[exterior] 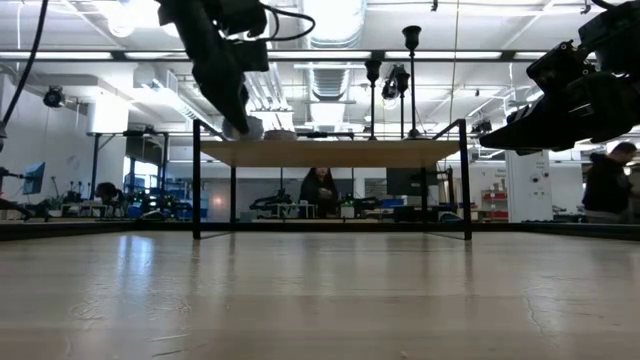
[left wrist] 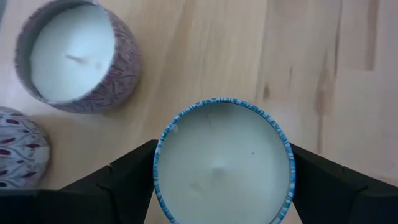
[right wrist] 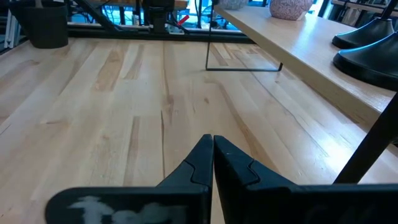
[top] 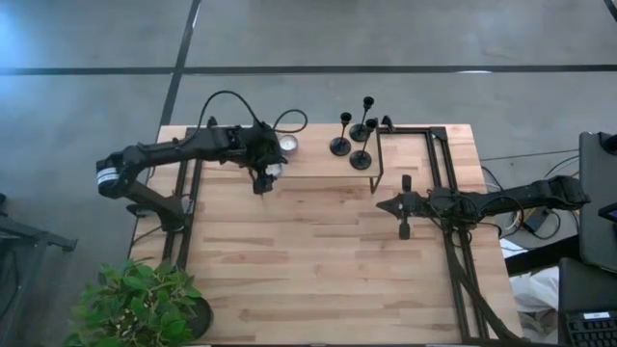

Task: Pick & Place candle stick holders
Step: Put the blue scented candle on the shelf

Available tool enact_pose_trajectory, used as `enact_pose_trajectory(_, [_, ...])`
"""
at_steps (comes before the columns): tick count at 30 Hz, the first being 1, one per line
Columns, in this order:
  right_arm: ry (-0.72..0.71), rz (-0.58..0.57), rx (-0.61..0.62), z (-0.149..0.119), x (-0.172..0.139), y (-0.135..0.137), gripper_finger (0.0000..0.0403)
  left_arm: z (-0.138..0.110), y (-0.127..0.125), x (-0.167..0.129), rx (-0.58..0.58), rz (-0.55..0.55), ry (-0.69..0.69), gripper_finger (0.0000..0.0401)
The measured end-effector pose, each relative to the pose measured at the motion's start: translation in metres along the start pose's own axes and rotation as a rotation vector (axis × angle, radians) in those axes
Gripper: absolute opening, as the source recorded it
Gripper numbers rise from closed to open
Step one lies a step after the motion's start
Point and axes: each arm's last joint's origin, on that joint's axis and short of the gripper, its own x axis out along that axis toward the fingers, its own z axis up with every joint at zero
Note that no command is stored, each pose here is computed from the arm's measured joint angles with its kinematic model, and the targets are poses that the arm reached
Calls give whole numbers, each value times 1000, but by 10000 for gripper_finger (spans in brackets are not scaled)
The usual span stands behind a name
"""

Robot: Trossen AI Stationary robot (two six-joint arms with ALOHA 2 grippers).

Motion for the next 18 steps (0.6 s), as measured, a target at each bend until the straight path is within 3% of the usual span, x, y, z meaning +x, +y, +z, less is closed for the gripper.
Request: enact_pose_trajectory(18, [0,0,0,0,0,0,8,-8,19,5,-109,43,-18,310])
